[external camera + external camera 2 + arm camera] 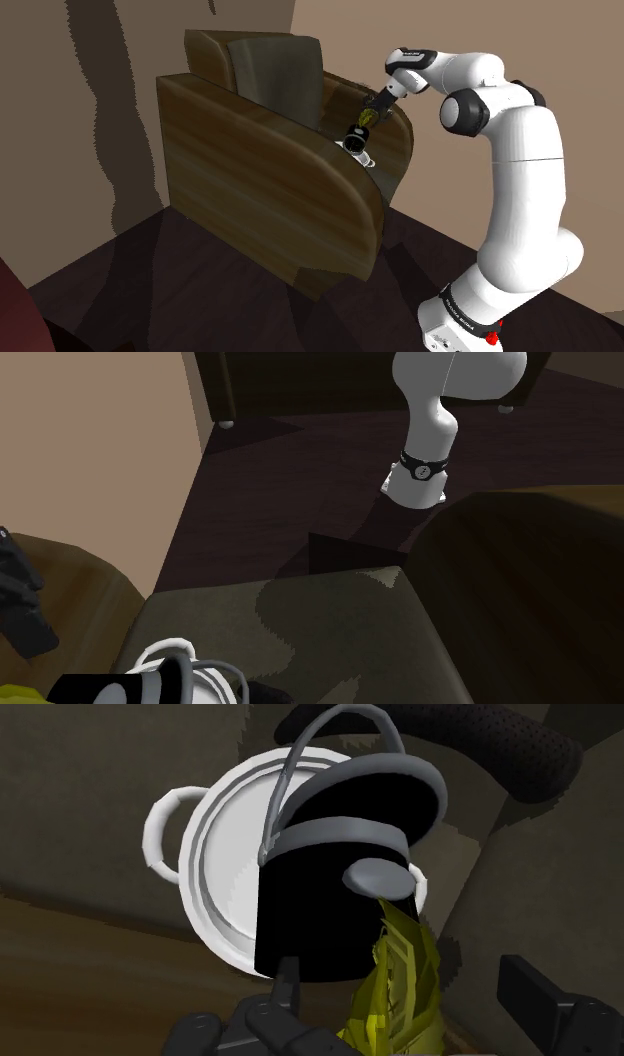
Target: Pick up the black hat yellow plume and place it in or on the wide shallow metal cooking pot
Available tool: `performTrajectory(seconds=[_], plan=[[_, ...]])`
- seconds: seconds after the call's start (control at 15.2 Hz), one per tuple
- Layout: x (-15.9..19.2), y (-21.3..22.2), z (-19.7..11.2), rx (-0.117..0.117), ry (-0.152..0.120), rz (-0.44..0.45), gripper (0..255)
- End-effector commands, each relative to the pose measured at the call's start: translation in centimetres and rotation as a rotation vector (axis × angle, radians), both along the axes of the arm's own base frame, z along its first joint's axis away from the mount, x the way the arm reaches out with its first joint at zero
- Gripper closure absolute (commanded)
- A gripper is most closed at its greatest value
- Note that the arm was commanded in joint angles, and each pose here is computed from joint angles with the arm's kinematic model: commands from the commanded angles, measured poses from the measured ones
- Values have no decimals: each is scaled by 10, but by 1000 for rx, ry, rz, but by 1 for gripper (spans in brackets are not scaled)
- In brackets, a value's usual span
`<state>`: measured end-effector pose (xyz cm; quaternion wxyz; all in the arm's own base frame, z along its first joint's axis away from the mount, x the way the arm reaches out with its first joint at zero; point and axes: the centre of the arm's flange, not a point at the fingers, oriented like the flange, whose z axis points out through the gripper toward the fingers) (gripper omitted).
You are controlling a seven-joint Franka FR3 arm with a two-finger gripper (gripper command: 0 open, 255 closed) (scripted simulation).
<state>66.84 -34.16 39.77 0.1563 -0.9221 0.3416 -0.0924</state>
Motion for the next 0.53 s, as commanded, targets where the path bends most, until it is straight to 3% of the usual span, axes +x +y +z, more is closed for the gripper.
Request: performTrajectory(seconds=[0.0,0.46], plan=[[-7,-6,22,0,0,0,0],[-10,-9,32,0,0,0,0]])
